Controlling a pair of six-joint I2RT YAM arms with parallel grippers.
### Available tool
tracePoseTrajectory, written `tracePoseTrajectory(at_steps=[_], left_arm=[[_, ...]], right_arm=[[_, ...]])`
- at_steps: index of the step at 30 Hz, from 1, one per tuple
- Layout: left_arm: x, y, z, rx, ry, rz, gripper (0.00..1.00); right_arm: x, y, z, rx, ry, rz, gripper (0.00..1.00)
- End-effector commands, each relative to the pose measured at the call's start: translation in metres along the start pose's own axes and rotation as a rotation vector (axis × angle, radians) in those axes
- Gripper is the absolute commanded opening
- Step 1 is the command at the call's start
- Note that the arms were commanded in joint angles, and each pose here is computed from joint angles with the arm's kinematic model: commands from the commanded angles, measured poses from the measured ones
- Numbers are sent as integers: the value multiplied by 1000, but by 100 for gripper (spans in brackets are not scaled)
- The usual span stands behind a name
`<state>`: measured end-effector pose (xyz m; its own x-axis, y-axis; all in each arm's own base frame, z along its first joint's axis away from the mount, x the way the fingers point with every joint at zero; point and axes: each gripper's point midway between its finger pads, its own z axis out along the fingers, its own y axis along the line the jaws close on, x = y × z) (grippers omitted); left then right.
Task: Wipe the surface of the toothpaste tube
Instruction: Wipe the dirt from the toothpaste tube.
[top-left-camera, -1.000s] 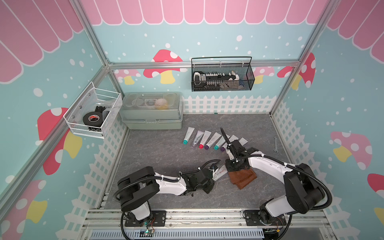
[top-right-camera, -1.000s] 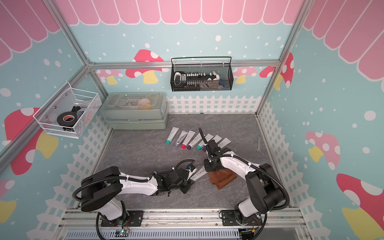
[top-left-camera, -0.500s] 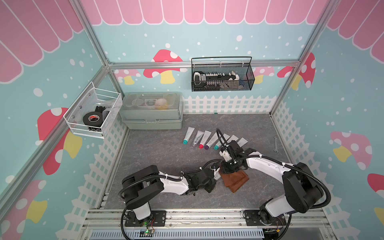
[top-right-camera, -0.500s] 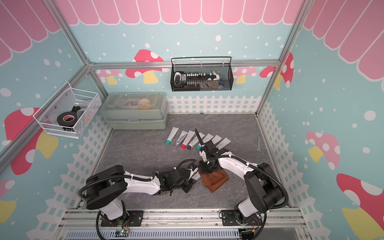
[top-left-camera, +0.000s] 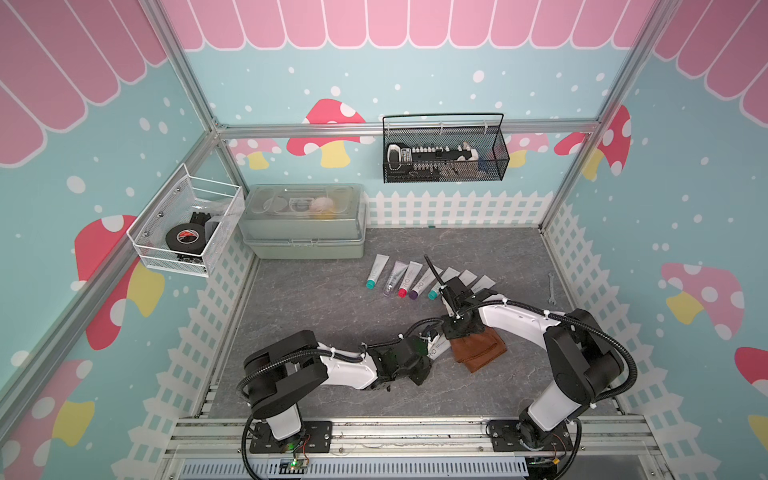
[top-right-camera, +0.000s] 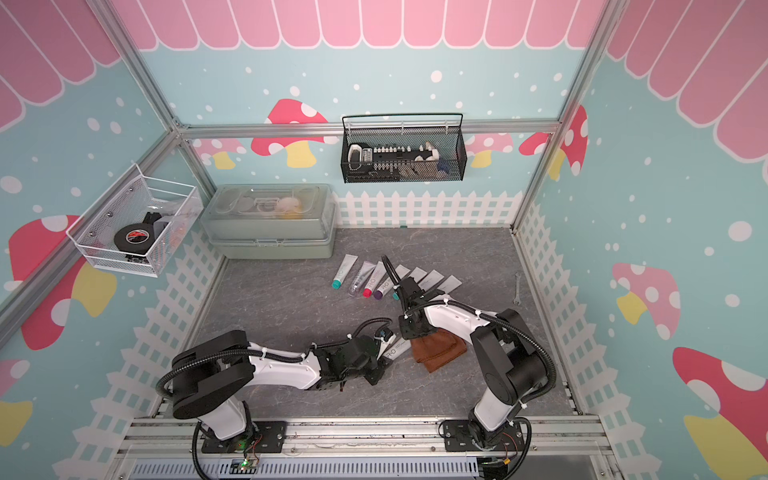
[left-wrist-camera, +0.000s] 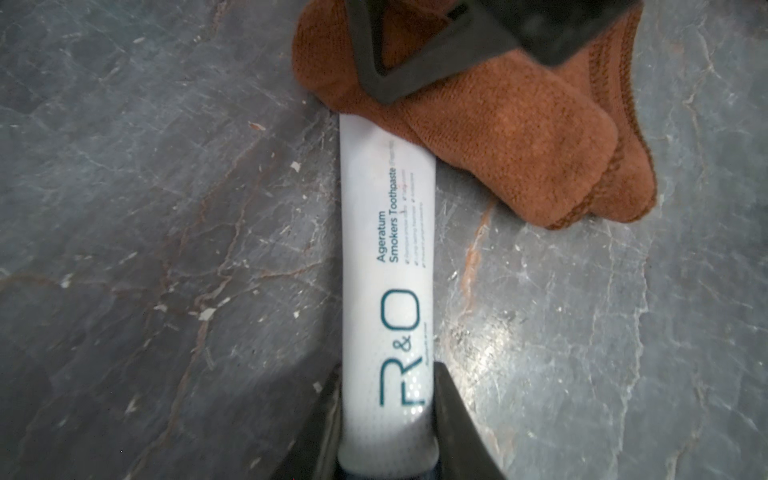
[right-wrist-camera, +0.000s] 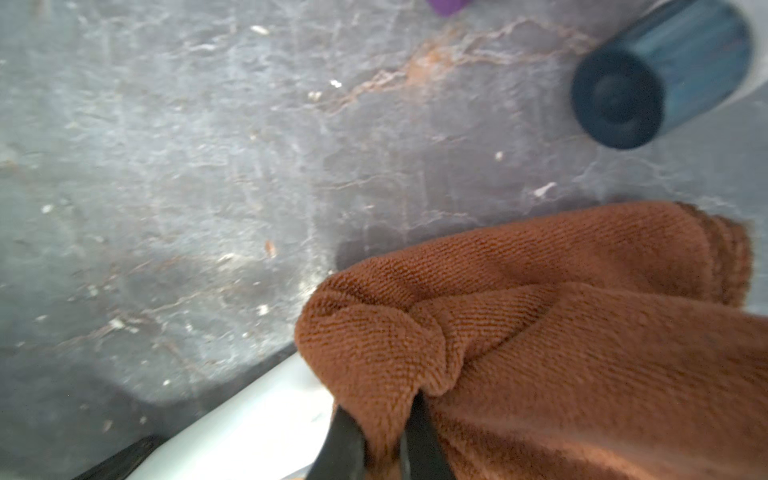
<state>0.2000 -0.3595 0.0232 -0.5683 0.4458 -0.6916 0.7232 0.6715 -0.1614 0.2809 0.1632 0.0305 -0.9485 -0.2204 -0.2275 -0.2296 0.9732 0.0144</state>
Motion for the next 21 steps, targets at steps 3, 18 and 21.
tracePoseTrajectory(at_steps=[3, 18, 21], left_arm=[[5, 7, 0, -22, 5, -20, 24], [5, 4, 5, -11, 17, -17, 24], [5, 4, 4, -11, 16, -17, 24]], right_arm=[[31, -23, 2, 26, 83, 19, 9], [27, 57, -17, -321, 76, -48, 11], [32, 35, 3, -182, 118, -49, 10]])
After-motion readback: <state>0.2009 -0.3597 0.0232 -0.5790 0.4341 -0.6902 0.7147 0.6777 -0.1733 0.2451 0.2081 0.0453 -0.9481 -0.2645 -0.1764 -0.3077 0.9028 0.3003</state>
